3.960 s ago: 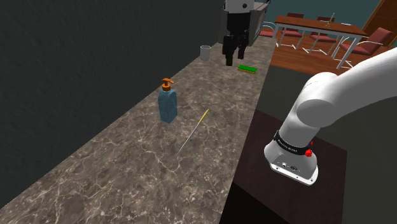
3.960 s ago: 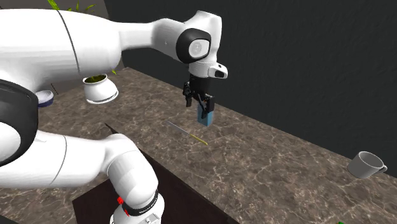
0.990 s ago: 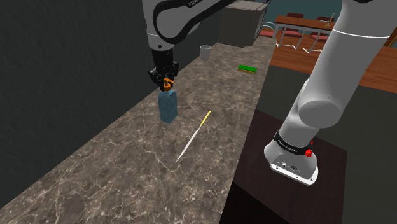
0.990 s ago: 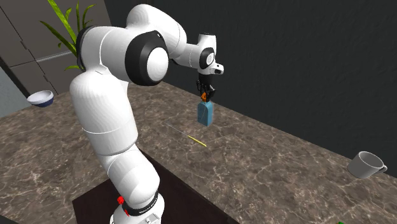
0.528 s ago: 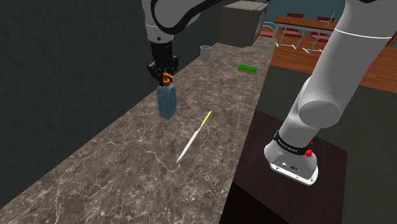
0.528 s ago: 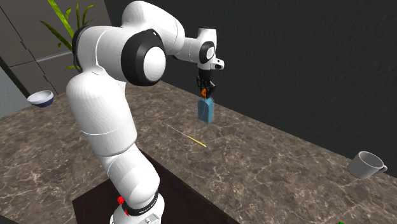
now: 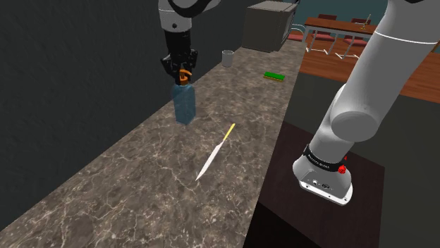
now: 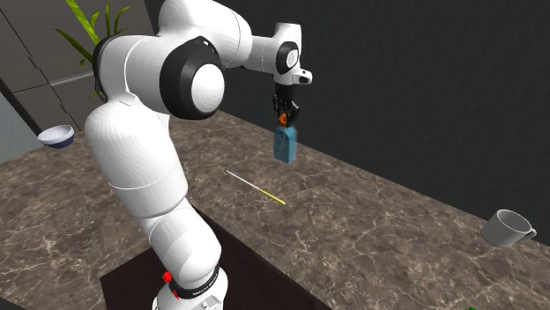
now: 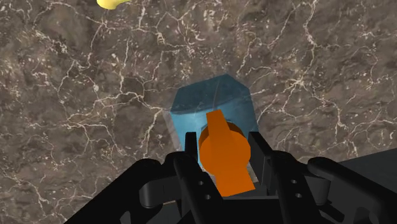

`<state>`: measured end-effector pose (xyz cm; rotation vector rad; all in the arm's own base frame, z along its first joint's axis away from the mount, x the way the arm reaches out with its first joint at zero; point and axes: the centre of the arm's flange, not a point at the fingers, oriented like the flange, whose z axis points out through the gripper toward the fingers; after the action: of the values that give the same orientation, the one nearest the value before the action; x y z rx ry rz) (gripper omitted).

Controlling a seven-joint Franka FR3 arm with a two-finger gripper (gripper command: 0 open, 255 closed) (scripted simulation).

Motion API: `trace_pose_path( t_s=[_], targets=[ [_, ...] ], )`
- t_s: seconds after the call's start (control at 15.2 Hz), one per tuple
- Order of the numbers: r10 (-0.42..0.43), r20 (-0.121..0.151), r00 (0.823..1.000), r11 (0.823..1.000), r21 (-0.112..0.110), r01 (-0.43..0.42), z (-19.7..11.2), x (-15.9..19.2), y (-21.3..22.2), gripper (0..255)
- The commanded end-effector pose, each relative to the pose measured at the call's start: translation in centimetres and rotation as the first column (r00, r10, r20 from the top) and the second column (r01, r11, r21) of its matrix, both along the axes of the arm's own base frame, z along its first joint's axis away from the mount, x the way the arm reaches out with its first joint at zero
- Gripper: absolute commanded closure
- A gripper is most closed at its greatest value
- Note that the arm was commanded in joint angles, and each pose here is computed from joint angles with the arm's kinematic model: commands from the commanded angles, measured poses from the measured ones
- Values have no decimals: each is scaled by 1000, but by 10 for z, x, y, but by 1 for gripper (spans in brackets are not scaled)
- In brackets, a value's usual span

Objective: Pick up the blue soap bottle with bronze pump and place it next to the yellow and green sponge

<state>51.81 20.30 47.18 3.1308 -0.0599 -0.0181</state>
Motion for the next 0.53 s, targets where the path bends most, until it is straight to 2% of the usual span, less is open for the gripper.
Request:
trace_pose_path(
  t_s=[0.0, 0.46],
  targets=[
    [0, 0, 1000, 1000, 0, 0, 11, -1, 0, 255],
    [0, 0, 1000, 1000, 0, 0, 48, -1, 0, 255]
  ],
)
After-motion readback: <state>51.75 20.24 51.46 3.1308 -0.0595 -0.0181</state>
